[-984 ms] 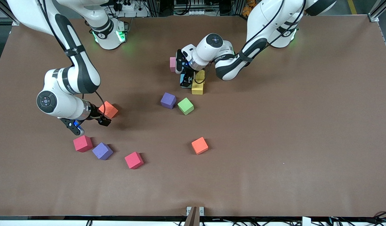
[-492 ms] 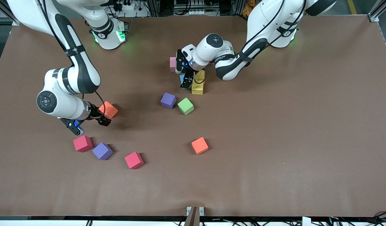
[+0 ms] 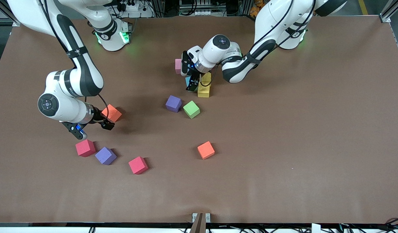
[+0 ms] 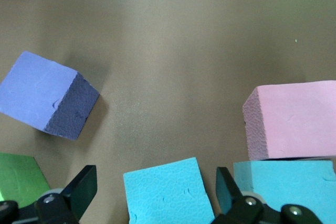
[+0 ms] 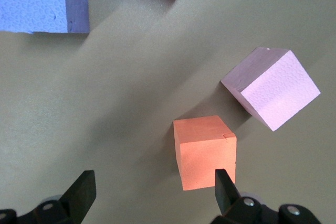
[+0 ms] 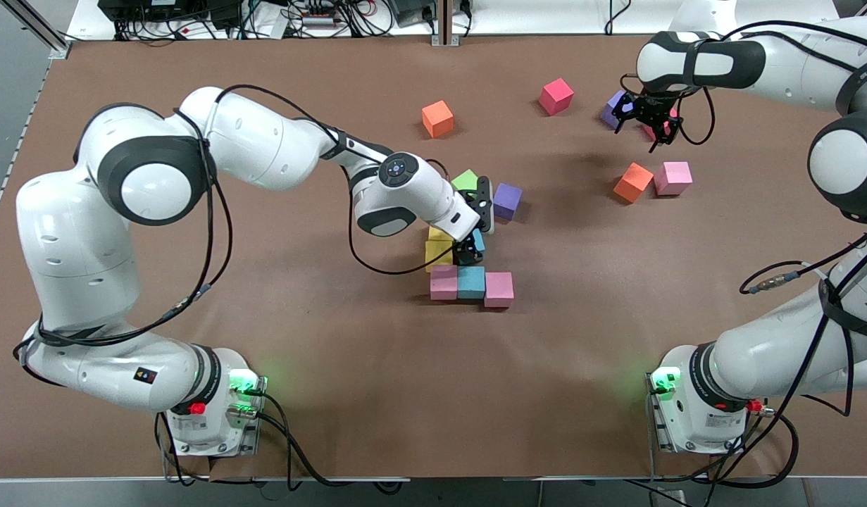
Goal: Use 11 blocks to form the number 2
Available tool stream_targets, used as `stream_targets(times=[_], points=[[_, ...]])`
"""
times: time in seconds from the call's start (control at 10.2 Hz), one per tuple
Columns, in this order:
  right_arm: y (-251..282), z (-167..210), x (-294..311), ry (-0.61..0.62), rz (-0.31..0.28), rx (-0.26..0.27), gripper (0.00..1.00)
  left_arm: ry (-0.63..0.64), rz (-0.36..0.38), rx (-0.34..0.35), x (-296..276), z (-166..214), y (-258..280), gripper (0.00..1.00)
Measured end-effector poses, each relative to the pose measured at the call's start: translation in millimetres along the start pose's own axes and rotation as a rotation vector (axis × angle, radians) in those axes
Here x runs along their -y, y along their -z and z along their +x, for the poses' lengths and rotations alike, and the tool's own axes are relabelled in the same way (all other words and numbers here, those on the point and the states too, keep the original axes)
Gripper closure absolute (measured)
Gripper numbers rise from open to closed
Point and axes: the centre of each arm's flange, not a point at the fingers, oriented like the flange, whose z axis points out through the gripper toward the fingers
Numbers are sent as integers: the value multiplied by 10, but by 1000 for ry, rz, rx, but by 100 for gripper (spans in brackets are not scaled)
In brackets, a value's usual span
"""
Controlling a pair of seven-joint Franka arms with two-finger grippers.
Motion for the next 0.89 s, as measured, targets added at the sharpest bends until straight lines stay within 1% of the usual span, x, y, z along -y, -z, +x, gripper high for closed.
stream_targets(times=[0.39,0.89], points=[[0,-3,3,1,0,0,0,-47,8,8,106,-100,10,0],[2,-8,9,2,0,-1,0,-106,21,10,111,-118,21,0]])
